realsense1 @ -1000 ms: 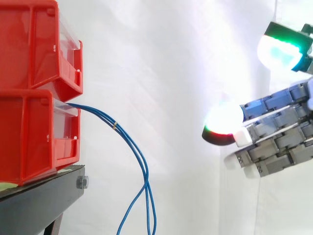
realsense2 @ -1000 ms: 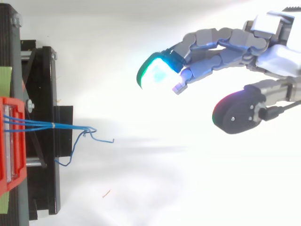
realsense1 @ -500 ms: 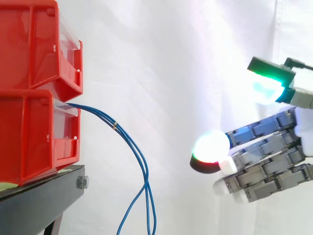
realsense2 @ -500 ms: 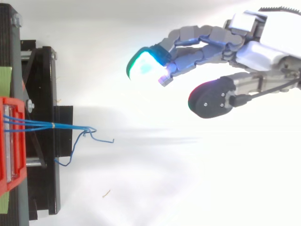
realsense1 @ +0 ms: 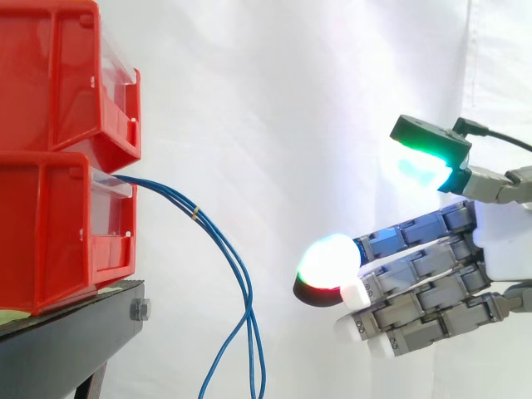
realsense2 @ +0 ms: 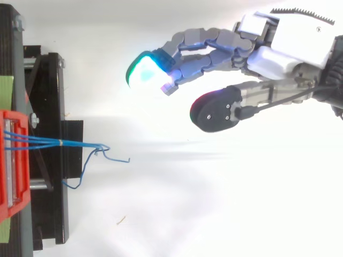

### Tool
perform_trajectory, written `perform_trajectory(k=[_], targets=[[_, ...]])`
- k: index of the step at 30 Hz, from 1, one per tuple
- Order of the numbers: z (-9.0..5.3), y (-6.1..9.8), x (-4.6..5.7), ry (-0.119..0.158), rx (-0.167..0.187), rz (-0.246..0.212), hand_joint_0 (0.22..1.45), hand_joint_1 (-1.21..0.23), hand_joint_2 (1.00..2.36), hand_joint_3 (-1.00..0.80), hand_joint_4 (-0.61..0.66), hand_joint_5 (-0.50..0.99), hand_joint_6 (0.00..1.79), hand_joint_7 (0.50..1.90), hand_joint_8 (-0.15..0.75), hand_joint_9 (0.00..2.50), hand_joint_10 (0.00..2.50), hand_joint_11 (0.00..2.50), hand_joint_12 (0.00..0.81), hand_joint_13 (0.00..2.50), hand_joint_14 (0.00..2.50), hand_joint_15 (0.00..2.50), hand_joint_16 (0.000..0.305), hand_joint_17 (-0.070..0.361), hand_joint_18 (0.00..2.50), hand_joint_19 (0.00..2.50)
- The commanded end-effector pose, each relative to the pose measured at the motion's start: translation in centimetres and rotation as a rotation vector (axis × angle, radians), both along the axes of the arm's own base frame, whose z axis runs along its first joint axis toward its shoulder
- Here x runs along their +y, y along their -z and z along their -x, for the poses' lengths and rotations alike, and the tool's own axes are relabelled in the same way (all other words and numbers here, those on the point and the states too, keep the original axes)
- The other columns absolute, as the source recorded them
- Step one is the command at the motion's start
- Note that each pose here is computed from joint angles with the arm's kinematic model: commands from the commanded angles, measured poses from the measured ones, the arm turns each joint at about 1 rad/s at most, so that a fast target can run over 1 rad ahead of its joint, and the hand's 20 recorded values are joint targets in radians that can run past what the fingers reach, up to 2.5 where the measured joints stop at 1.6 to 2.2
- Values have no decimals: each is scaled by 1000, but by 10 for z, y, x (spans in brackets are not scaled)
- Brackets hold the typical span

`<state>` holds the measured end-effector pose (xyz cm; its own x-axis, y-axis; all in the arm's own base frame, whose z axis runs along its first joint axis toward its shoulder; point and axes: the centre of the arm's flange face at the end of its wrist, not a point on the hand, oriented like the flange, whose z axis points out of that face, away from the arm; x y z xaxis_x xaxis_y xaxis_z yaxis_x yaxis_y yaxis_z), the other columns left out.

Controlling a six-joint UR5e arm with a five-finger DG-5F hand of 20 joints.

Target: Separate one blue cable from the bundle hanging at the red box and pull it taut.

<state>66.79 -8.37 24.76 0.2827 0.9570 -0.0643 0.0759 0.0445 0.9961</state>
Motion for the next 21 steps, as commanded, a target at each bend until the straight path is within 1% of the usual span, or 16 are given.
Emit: perform_trajectory(k=[1,2,3,4,6,7,8,9,10,11,13,15,19,20,21], targets=[[-7,3,4,-4,-15,9,524,-664,1000,-500,200,-209,502,820,269,514,8,315,328,411,5,158,40,90,307,183],[-13,10,6,-3,-21,8,525,-666,1000,-500,201,-209,502,822,266,516,8,317,328,411,5,158,40,90,311,188],[-21,10,7,-4,-31,3,525,-667,1000,-500,201,-209,502,821,266,516,8,317,328,411,6,158,40,90,311,188],[-24,14,8,-5,-24,4,525,-668,1000,-500,200,-209,502,821,266,516,8,317,328,411,5,158,40,90,311,187],[-30,22,6,-4,-21,0,525,-668,1000,-500,201,-209,502,817,266,516,8,313,328,412,6,158,40,90,312,187],[-36,26,5,-3,-22,-6,524,-667,1000,-500,199,-209,502,822,265,515,8,310,328,412,6,162,40,90,313,193],[-46,31,7,-10,-25,-20,524,-667,1000,-500,201,-209,502,821,265,515,8,317,328,414,6,158,40,89,314,197],[-51,34,7,-17,-27,-28,525,-666,1000,-500,202,-209,502,821,264,514,8,309,329,414,6,162,40,89,314,193],[-66,39,12,-57,-32,-42,525,-663,1000,-500,201,-209,502,822,266,513,8,315,328,416,6,162,40,89,314,193],[-69,35,14,-63,-39,-40,525,-662,1000,-500,200,-209,502,821,266,514,8,316,328,416,5,163,40,89,315,196],[-70,35,14,-63,-43,-39,524,-660,1000,-500,202,-209,502,818,264,514,8,320,327,418,6,166,40,89,318,198],[-70,34,13,-56,-41,-36,523,-654,1000,-500,201,-209,502,818,264,516,10,322,327,419,7,166,39,89,322,204],[-70,35,14,-62,-41,-39,521,-647,1000,-500,202,-208,502,818,267,517,8,318,326,428,6,172,39,89,331,206],[-70,41,13,-60,-33,-41,521,-647,1000,-500,203,-208,502,818,266,518,8,314,326,429,7,175,39,89,331,206],[-71,43,13,-61,-32,-43,521,-643,1000,-500,202,-208,502,818,266,518,8,314,326,431,6,172,39,89,333,209]])
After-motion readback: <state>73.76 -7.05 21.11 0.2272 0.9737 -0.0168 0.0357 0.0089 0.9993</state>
